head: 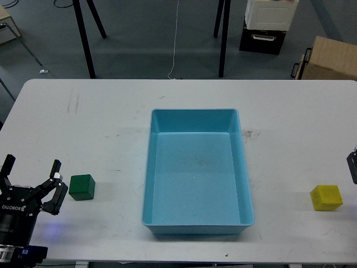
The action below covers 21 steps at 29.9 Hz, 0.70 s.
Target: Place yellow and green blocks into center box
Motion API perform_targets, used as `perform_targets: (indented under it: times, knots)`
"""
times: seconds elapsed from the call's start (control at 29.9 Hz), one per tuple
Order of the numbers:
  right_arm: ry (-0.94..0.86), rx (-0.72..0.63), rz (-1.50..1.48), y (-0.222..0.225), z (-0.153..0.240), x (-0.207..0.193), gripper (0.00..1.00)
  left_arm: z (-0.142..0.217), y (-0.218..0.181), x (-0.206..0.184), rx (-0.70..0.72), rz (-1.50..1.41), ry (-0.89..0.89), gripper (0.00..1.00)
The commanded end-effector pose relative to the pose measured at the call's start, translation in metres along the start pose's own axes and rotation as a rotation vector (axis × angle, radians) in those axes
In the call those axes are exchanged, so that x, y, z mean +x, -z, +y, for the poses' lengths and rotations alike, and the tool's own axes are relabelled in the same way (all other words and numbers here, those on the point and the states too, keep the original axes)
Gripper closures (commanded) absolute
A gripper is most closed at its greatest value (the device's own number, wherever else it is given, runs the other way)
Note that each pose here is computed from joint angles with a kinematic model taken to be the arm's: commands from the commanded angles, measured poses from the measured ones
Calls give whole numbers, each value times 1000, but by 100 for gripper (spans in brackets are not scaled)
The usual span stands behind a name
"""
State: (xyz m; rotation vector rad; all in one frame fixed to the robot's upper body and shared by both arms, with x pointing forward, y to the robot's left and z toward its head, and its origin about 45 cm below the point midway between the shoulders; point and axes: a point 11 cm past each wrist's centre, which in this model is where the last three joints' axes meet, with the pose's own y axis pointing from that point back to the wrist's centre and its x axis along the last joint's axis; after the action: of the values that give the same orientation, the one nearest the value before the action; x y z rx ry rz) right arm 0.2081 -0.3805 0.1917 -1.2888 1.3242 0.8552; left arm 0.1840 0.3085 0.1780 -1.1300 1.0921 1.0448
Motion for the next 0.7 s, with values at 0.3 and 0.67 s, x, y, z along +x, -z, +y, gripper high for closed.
perform_targets:
  times: [0.3, 0.67]
  knots:
    - [-72, -268, 255, 20, -16, -3, 0, -15, -7, -9, -13, -19, 52, 0]
    - [-12, -760, 1035, 54, -101, -52, 0, -31, -2, -15, 11, -13, 94, 0]
